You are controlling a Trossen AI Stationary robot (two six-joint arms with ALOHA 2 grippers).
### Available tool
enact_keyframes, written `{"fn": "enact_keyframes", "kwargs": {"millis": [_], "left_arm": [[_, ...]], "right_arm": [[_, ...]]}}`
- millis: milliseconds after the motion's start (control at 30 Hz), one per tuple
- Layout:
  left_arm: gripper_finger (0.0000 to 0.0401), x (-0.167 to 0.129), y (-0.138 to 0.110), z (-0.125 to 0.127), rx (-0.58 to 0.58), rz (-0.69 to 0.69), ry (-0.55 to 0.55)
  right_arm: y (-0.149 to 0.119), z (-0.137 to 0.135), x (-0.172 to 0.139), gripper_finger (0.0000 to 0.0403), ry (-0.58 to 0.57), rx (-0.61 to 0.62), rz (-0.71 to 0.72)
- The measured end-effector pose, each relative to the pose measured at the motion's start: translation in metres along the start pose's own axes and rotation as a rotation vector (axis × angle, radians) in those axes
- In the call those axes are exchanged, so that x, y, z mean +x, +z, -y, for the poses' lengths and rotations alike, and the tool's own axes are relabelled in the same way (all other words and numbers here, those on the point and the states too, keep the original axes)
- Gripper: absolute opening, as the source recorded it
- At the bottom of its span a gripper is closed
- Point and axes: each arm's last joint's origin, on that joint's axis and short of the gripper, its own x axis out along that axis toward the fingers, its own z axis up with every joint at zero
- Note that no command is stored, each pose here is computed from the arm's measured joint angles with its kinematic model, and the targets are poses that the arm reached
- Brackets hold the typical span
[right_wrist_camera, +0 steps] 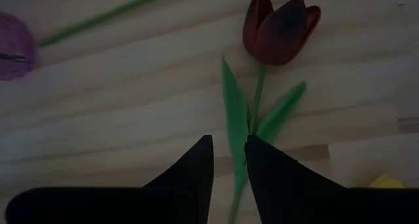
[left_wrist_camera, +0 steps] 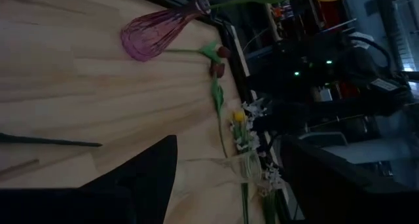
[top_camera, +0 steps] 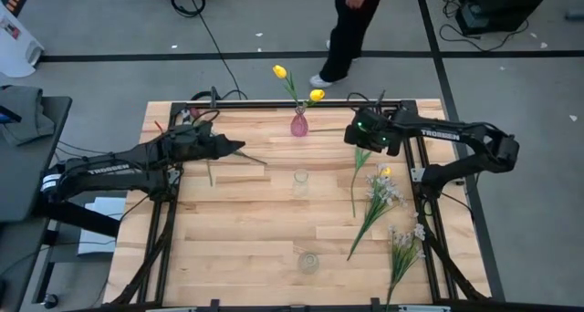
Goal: Sort flowers into vase by color
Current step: Put the bottom right red flower into the top transparent vase
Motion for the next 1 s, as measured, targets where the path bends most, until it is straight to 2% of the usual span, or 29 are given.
{"fn": "enact_keyframes", "kwargs": {"millis": [300, 500, 700, 833, 1000], "left_arm": [[0.0275, 0.0, 0.001, 0.001, -0.001, 0.007, -0.014], [0.0275, 0.0, 0.001, 0.004, -0.003, 0.01, -0.039], [0.0275, 0.0, 0.002, 0.005, -0.003, 0.017, -0.058], [0.0275, 0.0, 0.002, 0.006, -0.003, 0.018, -0.061], [0.0275, 0.0, 0.002, 0.006, -0.004, 0.011, -0.069]], "right_arm": [[-0.005, -0.003, 0.023, 0.0103, -0.107, -0.04, -0.07], [-0.008, -0.003, 0.035, 0.0103, -0.152, -0.101, -0.167], [-0.014, -0.006, 0.042, 0.0105, -0.13, -0.155, -0.271], [-0.017, -0.007, 0.044, 0.0125, -0.131, -0.185, -0.295], [-0.017, -0.008, 0.046, 0.0169, -0.131, -0.181, -0.28]]}}
